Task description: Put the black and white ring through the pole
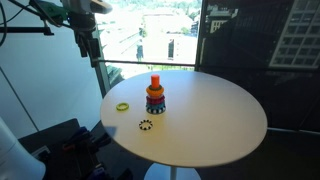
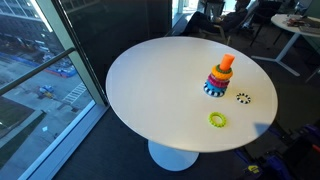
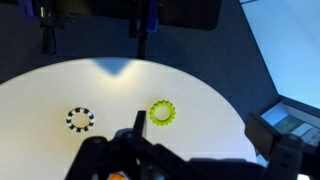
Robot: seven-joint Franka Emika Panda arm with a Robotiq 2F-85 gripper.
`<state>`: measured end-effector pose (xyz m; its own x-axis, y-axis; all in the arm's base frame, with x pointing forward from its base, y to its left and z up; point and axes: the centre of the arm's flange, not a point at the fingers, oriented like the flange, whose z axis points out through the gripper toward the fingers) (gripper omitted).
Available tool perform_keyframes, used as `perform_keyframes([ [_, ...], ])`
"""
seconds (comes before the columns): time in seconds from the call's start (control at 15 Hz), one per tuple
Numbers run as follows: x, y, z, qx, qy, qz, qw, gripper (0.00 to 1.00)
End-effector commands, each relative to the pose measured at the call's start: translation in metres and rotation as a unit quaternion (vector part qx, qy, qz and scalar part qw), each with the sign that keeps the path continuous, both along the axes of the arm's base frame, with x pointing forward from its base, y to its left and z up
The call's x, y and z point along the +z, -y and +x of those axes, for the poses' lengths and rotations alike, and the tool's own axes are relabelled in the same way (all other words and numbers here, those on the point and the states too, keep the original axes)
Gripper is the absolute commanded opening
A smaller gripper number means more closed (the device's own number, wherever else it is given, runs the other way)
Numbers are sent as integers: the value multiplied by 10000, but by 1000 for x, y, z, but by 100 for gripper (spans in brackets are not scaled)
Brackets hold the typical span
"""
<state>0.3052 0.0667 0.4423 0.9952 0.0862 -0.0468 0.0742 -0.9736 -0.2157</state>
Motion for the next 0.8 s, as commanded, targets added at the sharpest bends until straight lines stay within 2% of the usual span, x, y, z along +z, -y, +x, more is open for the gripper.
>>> perform_keyframes([
  [0.0, 8, 5, 21, -240, 124, -100, 9996, 100],
  [0.73, -13, 19, 71, -670, 430, -552, 9953, 100],
])
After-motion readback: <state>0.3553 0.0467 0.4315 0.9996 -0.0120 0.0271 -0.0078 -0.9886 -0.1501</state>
